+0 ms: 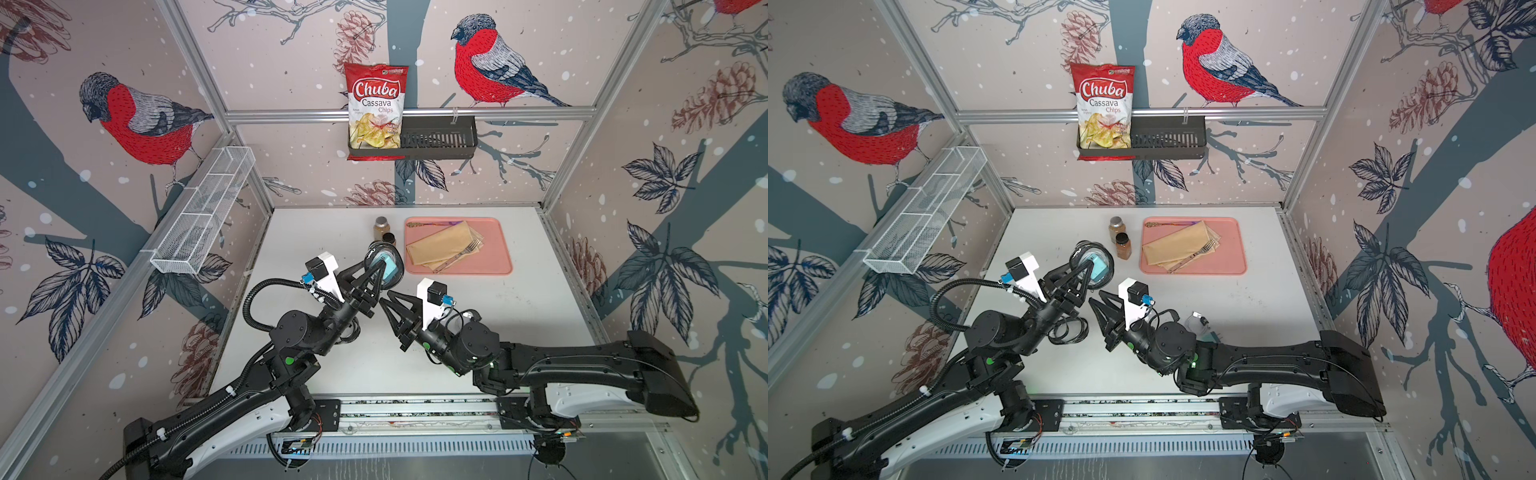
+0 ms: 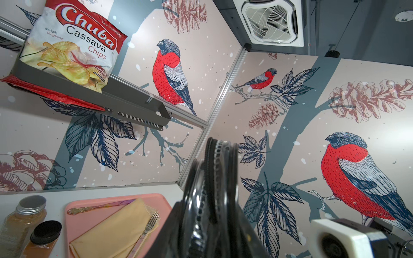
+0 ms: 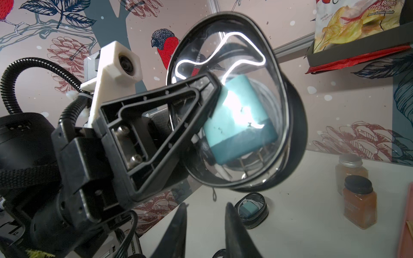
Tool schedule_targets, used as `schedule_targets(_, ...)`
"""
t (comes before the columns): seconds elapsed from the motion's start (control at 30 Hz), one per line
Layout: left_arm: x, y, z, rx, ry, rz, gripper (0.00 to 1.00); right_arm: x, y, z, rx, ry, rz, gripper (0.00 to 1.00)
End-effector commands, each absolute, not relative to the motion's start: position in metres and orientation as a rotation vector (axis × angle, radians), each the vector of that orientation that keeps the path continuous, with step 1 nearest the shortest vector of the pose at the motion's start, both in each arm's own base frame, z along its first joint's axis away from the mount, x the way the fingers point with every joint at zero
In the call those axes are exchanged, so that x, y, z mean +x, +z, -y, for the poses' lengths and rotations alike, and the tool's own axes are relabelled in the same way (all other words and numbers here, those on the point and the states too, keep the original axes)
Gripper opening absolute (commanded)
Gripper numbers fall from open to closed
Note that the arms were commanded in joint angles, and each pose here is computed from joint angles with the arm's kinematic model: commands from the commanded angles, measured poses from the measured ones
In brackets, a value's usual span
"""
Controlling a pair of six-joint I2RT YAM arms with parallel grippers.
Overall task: Pack away charging kits
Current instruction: Zip the zipper on the storage bag.
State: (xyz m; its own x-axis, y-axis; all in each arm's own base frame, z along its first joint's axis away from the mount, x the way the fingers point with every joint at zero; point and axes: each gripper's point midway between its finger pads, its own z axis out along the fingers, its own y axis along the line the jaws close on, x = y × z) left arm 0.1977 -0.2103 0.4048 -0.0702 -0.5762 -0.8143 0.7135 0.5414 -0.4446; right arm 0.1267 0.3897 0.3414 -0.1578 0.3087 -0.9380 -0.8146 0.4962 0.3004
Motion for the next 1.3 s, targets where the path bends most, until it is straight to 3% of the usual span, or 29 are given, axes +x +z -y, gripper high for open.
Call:
schedule_targets(0.0, 0.195, 0.418, 0.203, 0.101, -1.083, -1.194, 0.0, 0.127, 0.344, -0.389, -0.448, 1.077, -1.402, 0.31)
schedule_targets(0.97, 0.197, 0.414, 0.204, 0.089, -1.1, -1.198, 0.0, 0.147, 0.342, -0.41, -0.429, 1.079, -1.456, 0.23)
schedule_targets(1.27, 0.197, 0.414, 0.2, 0.061, -1.1, -1.201, 0.0, 0.151, 0.336, -0.406, -0.413, 1.053, -1.483, 0.0)
